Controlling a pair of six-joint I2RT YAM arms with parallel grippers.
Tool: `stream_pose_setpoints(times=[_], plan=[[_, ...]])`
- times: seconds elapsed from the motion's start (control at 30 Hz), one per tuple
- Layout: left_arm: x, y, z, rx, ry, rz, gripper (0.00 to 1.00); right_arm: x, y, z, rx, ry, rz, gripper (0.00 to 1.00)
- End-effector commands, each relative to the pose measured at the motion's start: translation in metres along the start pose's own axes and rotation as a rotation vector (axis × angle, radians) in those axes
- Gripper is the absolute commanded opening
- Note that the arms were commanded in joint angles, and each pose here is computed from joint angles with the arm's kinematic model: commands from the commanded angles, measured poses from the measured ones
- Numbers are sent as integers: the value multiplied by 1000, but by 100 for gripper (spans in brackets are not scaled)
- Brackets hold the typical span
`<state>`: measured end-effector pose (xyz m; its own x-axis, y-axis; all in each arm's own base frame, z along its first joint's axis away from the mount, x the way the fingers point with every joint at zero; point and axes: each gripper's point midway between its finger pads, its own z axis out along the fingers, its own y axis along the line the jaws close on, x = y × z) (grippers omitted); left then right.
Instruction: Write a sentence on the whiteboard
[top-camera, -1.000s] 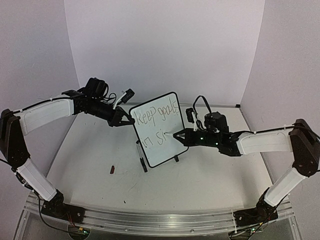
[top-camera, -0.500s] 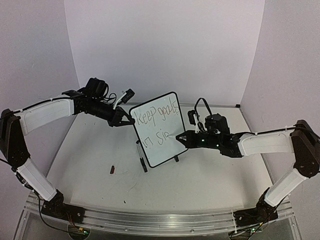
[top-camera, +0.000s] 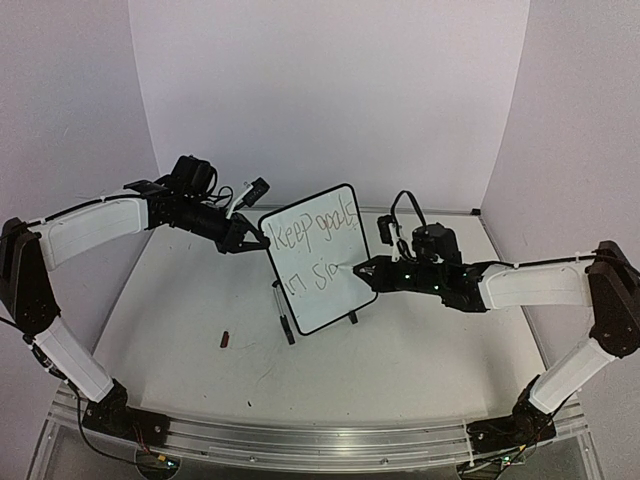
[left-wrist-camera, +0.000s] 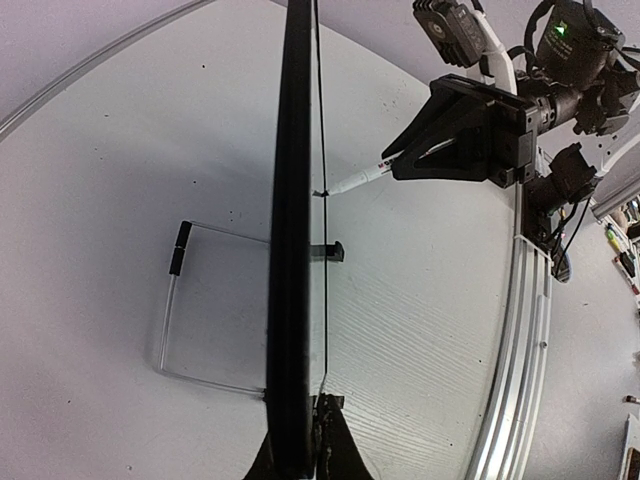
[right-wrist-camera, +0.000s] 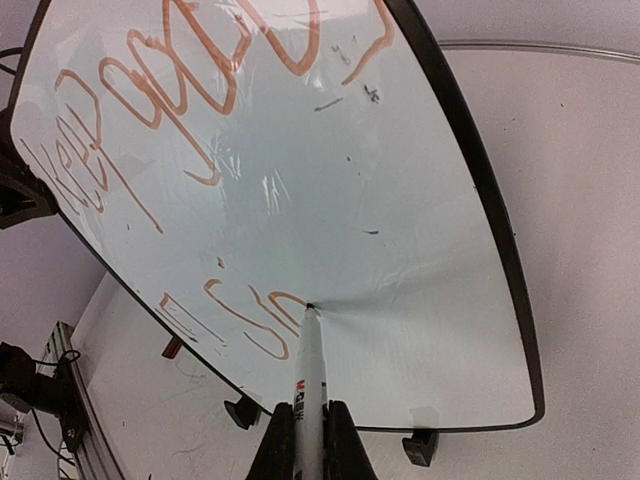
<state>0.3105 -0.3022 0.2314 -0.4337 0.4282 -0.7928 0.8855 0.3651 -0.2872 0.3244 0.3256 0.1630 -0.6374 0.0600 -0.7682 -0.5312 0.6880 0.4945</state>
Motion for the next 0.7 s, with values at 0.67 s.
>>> stream_pose_setpoints(times=[0.67], plan=[[8, 2, 4, -11, 30, 16, 0, 38, -25, 14, 55, 95, 25, 0]])
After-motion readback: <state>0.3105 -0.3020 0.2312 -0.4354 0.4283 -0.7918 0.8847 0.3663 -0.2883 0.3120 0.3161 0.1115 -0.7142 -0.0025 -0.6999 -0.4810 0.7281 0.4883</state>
